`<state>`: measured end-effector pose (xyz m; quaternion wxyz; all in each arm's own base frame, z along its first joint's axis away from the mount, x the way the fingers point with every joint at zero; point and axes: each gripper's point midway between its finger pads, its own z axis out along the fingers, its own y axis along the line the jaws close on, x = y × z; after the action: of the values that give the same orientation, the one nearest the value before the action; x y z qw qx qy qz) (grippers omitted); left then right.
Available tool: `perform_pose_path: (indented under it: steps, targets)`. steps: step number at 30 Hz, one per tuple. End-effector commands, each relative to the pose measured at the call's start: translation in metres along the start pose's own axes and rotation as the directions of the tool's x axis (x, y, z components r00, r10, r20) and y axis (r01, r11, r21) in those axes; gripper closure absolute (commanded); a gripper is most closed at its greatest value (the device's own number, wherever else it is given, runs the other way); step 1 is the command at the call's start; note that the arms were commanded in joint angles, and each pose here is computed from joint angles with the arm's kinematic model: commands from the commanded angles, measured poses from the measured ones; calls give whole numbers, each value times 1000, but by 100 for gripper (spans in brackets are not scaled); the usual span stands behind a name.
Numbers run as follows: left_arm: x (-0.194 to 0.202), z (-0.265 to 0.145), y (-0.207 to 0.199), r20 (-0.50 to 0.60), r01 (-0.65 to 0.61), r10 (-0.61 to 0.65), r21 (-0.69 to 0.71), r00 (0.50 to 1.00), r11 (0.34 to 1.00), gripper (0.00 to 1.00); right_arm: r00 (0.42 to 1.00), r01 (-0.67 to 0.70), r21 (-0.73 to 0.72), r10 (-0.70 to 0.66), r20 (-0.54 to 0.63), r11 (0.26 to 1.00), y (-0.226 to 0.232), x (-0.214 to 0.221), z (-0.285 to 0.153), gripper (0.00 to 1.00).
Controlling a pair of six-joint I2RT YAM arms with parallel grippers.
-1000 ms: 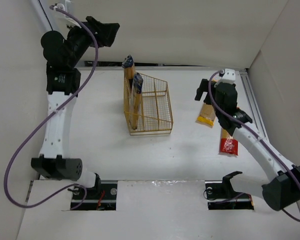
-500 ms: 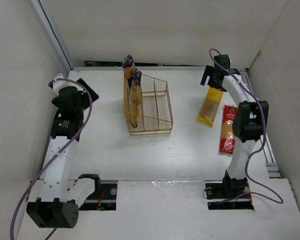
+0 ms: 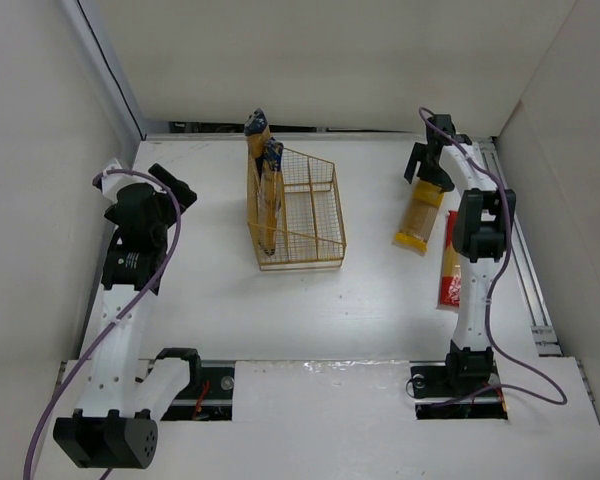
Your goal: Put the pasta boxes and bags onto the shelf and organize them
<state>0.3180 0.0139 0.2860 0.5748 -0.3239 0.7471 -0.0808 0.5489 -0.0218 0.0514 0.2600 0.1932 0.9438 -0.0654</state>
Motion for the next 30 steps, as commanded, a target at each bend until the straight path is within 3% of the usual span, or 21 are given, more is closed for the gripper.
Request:
perform_pose_path:
  steps: [1, 7, 15, 20, 23, 24, 25, 28, 30]
  targets:
    - [-6, 0, -10, 32, 27, -28, 47, 999, 999, 0, 998, -52, 75, 49, 40, 996, -29, -12, -14, 0]
    - [0, 4, -11, 16, 15, -16, 57, 1000, 998, 0, 1000, -18, 112, 15, 27, 994, -47, -9, -8, 0]
    - [5, 7, -10, 3, 13, -13, 59, 1000, 998, 0, 999, 35, 55, -33, -31, 998, -35, 1, 12, 0]
    - [-3, 5, -14, 22, 18, -19, 63, 1000, 998, 0, 998, 16, 12, -15, -57, 1000, -36, 4, 17, 13]
    - [-5, 3, -11, 29, 18, -19, 54, 999, 998, 0, 998, -3, -15, 3, -67, 1000, -41, 3, 16, 33]
    - [-8, 1, -11, 41, 20, -23, 52, 999, 998, 0, 997, -3, -13, 2, -72, 1000, -41, 7, 18, 54]
    - [-8, 1, -11, 41, 20, -23, 52, 999, 998, 0, 998, 6, -30, -8, -58, 1000, -40, 6, 15, 68]
    - [-10, -2, -11, 48, 23, -25, 58, 999, 998, 0, 999, 28, -73, -29, -13, 997, -36, 3, 9, 100]
    - [-10, -2, -11, 48, 23, -25, 58, 999, 998, 0, 998, 52, -112, -49, 24, 992, -31, -4, 2, 100]
